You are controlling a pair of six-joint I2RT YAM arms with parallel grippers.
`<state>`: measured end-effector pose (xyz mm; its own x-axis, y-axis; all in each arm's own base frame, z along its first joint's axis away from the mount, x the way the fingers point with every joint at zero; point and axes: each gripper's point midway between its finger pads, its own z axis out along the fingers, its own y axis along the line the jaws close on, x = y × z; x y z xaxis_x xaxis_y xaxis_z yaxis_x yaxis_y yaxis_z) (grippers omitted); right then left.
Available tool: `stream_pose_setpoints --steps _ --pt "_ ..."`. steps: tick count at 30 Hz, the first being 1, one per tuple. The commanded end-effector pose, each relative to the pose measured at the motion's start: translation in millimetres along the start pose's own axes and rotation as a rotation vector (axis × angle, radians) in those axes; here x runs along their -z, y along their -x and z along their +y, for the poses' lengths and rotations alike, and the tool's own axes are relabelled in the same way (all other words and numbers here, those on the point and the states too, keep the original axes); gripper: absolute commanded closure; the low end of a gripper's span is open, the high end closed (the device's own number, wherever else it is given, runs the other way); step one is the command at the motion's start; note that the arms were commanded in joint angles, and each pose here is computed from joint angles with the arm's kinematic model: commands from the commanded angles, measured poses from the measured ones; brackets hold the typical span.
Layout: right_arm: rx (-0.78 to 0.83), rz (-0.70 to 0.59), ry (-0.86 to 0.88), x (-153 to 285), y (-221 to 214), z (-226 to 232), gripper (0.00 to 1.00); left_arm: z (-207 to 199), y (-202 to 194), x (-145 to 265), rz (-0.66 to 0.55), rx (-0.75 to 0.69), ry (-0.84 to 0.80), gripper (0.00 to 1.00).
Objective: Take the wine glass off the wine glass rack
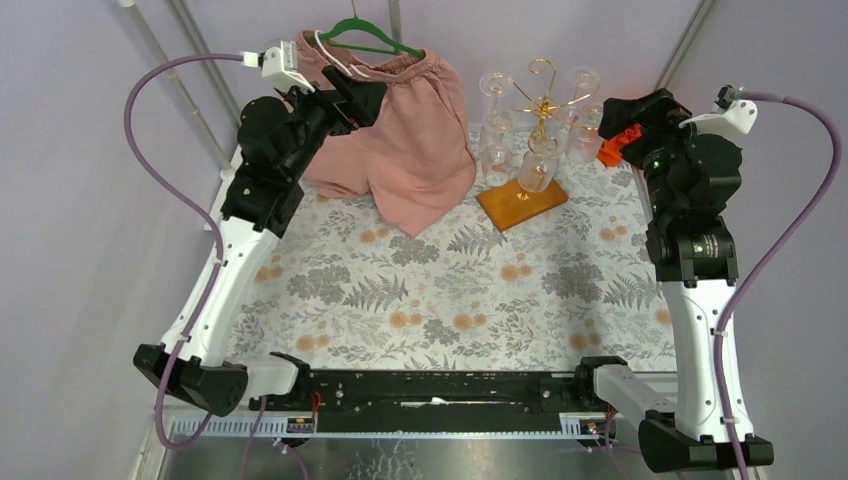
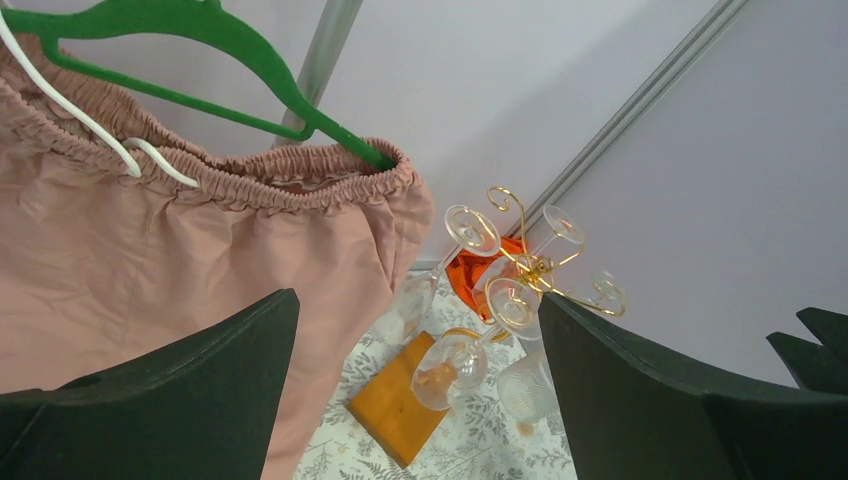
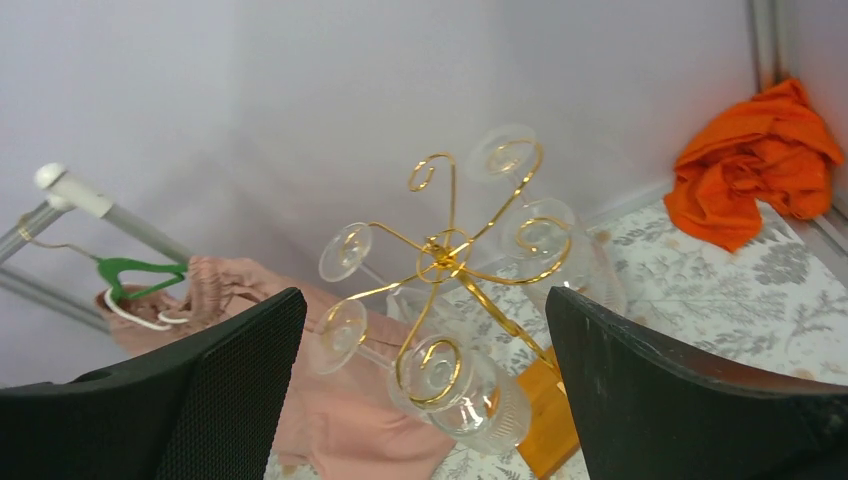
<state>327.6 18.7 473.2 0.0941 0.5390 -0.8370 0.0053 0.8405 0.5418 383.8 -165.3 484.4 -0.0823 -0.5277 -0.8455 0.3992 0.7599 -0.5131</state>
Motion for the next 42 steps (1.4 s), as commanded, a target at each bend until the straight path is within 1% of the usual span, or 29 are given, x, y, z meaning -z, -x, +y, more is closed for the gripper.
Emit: stream_pose_setpoints --steps 1,3,5,8,10,11,14,16,18,21,22,25,26,28,30,31,34,37,39,42 --pt "0.008 -0.05 -0.104 1.1 13.3 -16.3 0.0 16.7 -10.7 -9.0 0.048 0.008 0.082 0.01" --pt "0.015 -0.08 -0.094 3.7 16.8 -16.4 0.0 21.9 -14.8 -12.9 0.068 0.004 0.108 0.01" --pt "0.047 -0.08 -0.047 3.4 13.1 -11.7 0.0 24.9 -22.0 -13.9 0.066 0.026 0.104 0.01" --pt "0.054 -0.018 0.019 -4.9 4.6 2.3 0.0 8.3 -25.5 -13.1 0.046 0.033 -0.014 0.01" --pt "0.047 0.025 0.042 -16.4 1.6 11.0 0.0 1.4 -18.4 -18.6 0.048 0.017 -0.034 0.01" --pt "0.032 0.031 0.056 -21.8 2.9 16.1 0.0 1.4 -16.8 -23.3 0.072 0.002 -0.02 0.01" --pt "0.045 0.046 0.207 -35.5 9.1 49.4 0.01 -10.7 -5.9 -41.9 0.11 -0.041 -0.049 0.01" --pt "0.044 0.04 0.246 -45.9 21.7 65.2 0.0 -14.1 -8.2 -52.9 0.152 -0.033 -0.057 0.01" --pt "0.01 0.008 0.202 -60.1 41.9 69.4 0.0 -12.9 -15.7 -65.9 0.2 -0.023 -0.054 0.01" --pt "0.005 0.031 0.17 -81.6 57.2 78.6 0.0 -14.4 -19.4 -72.7 0.234 -0.016 -0.059 0.01" --pt "0.011 0.06 0.192 -86.5 54.5 84.2 0.0 -11.9 -22.0 -75.1 0.238 -0.012 -0.052 0.01" --pt "-0.015 0.091 0.201 -95.0 45.2 85.3 0.0 -6.3 -28.0 -77.5 0.249 -0.006 -0.033 0.01" --pt "-0.02 0.1 0.193 -97.1 39.2 81.4 0.01 -4.3 -29.7 -77.8 0.253 -0.005 -0.025 0.01" --pt "-0.011 0.115 0.134 -99.1 28.3 65.9 0.08 0.5 -32.5 -76.6 0.258 -0.003 -0.003 0.01" --pt "0.015 0.131 0.003 -96.4 18.4 37.2 0.17 6.1 -37.6 -74.5 0.267 -0.005 0.017 0.01" --pt "0.037 0.129 -0.062 -92.3 15.7 22.2 0.19 9.6 -41.1 -72.9 0.274 -0.009 0.027 0.02" --pt "0.078 0.085 -0.169 -73.2 12.5 -7.7 0.2 27.2 -47.2 -61.1 0.267 -0.034 0.1 0.01" --pt "0.075 0.041 -0.188 -55.1 8.7 -20.3 0.2 48.5 -58.8 -50.5 0.253 -0.066 0.166 0.01" --pt "0.064 0.042 -0.213 -48.1 -1.0 -30.7 0.2 56.9 -62.3 -51.0 0.249 -0.079 0.194 0.01" --pt "0.033 0.065 -0.228 -47.0 -25.5 -44.5 0.2 56.9 -62.3 -61.1 0.259 -0.081 0.192 0.01"
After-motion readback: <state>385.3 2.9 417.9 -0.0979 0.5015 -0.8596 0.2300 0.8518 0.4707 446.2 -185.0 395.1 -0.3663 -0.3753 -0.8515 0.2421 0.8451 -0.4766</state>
